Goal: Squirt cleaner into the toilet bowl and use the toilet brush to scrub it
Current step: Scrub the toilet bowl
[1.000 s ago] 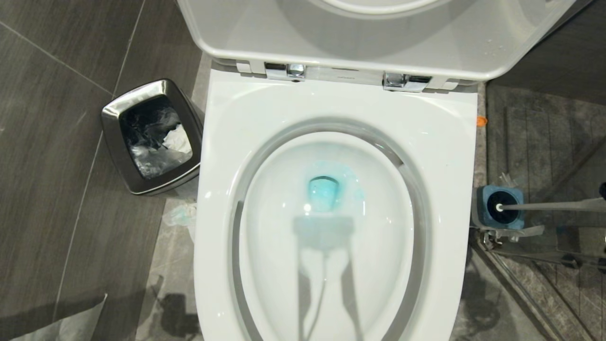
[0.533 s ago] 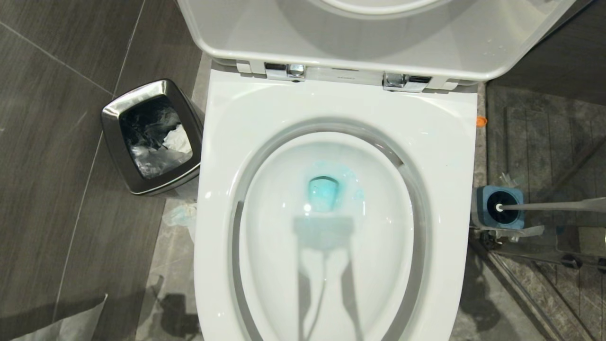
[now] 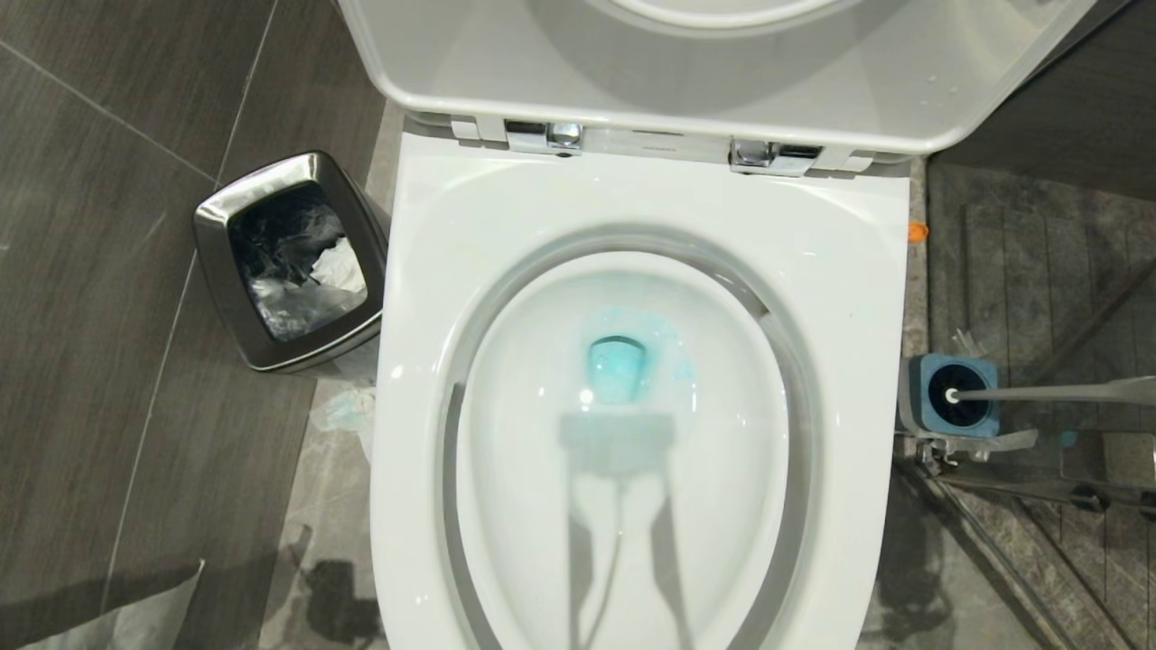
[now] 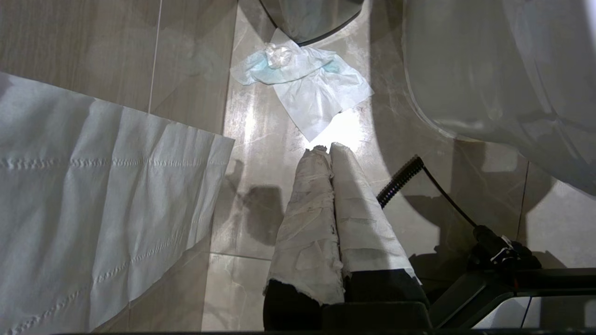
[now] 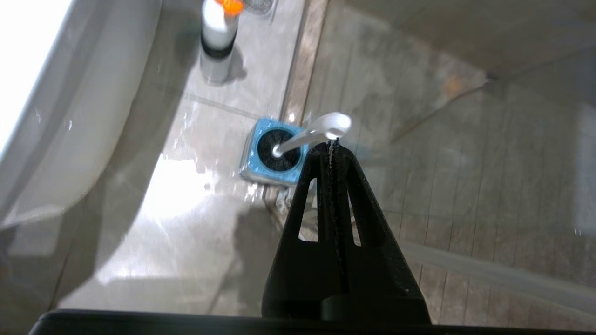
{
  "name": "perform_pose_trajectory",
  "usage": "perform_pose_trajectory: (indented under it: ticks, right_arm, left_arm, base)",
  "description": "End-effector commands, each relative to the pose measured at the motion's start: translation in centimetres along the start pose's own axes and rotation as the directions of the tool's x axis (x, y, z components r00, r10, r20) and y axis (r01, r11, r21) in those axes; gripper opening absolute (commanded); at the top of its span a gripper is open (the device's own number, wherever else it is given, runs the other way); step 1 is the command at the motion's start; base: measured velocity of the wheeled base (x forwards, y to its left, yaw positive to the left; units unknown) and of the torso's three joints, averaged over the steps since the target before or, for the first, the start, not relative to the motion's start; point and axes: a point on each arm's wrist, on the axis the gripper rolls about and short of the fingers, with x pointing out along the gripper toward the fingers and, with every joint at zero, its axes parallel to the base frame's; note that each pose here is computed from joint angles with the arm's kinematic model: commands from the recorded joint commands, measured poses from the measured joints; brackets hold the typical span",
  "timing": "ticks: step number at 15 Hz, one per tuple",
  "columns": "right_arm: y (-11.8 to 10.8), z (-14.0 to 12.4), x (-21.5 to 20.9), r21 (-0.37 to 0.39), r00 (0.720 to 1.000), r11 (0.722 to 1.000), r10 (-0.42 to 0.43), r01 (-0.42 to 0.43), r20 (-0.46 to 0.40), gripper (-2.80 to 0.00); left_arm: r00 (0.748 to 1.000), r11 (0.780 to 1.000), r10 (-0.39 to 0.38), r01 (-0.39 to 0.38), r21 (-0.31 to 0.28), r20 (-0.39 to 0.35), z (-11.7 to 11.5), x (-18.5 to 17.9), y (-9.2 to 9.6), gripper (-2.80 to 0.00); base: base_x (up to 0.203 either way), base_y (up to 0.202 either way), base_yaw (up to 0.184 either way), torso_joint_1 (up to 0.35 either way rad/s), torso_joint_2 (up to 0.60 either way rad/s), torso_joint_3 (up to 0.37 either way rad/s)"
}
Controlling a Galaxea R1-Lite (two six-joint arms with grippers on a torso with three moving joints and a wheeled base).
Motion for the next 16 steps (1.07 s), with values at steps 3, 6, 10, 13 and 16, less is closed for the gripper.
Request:
perform_pose_trajectory:
  ticks: [3, 6, 10, 13, 16]
  right_arm:
    - [-0.4, -0.6, -2.8, 0.047, 0.990, 0.996, -0.076, 0.071, 0.119, -2.80]
    - [0.6, -4.2, -3.6, 0.037, 0.993, 0.999, -0.021, 0.017, 0.118, -2.80]
    - [2.1, -9.4, -3.1, 0.073, 0.996, 0.997, 0.029, -0.035, 0.083, -2.80]
    - [3.0, -12.1, -2.5, 0.109, 0.993, 0.988, 0.109, -0.112, 0.036, -2.80]
    - [3.4, -13.0, -2.5, 0.134, 0.973, 0.966, 0.228, -0.221, -0.034, -2.80]
  left_arm:
    - [1.000, 1.000, 0.000, 0.000, -0.002, 0.000, 0.0, 0.0, 0.0, -2.80]
    - [1.000, 1.000, 0.000, 0.000, 0.000, 0.000, 0.0, 0.0, 0.0, -2.80]
    - [1.000, 1.000, 0.000, 0.000, 0.000, 0.000, 0.0, 0.0, 0.0, -2.80]
    - [1.000, 1.000, 0.000, 0.000, -0.001, 0.000, 0.0, 0.0, 0.0, -2.80]
    - [1.000, 1.000, 0.000, 0.000, -0.002, 0.000, 0.0, 0.0, 0.0, -2.80]
  base:
    - [0.000, 0.000, 0.000, 0.000, 0.00, 0.000]
    - [0.000, 0.000, 0.000, 0.000, 0.00, 0.000]
    - [0.000, 0.000, 0.000, 0.000, 0.00, 0.000]
    - [0.000, 0.000, 0.000, 0.000, 0.00, 0.000]
    - [0.000, 0.000, 0.000, 0.000, 0.00, 0.000]
